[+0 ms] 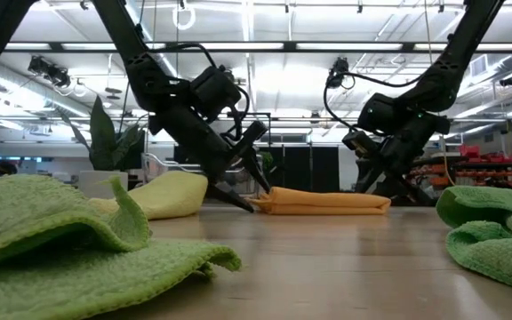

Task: Fold microfiber towels
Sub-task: Put the orange towel into the transparent bin

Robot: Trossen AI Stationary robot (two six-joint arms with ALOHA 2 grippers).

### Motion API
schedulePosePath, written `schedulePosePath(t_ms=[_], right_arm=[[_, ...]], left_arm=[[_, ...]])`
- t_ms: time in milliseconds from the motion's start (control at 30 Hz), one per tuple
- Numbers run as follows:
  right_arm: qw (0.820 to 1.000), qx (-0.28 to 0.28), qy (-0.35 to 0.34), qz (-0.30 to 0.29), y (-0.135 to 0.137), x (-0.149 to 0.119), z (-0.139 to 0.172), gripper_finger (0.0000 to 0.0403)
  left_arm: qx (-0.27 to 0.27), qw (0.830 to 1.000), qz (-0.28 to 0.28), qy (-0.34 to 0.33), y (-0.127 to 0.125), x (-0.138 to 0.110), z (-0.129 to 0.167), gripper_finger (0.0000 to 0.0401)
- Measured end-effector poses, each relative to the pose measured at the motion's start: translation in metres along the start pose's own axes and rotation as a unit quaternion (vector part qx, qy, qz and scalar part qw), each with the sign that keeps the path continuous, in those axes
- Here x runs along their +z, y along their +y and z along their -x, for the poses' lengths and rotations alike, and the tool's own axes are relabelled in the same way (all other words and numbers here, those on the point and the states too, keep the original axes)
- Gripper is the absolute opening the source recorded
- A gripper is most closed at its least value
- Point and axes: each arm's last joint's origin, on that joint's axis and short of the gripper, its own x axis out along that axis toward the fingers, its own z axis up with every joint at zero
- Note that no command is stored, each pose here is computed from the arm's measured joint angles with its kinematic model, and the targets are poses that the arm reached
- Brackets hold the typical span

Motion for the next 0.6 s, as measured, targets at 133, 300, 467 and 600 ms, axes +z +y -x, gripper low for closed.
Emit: schedulePosePath(t_ms=[133,300,467,600], right_arm=[[1.000,0.000,0.001,-0.006,0.000,0.000,0.000,0.0117],[1.000,0.004,0.003,-0.017,0.001,0.000,-0.004,0.0117],[1.000,0.013,0.007,-0.004,0.005,-0.002,-0.012,0.0117],[1.000,0.018,0.004,-0.014,0.007,-0.002,-0.014,0.0117]], left_arm=[[-0.004,1.000,-0.001,-0.001,0.000,0.000,-0.001,0.0210],[-0.004,1.000,0.000,0.001,0.000,0.000,-0.001,0.0211],[-0.003,1.000,0.000,0.001,0.000,0.000,-0.001,0.0204],[-0.003,1.000,0.000,0.001,0.000,0.000,-0.001,0.0198]])
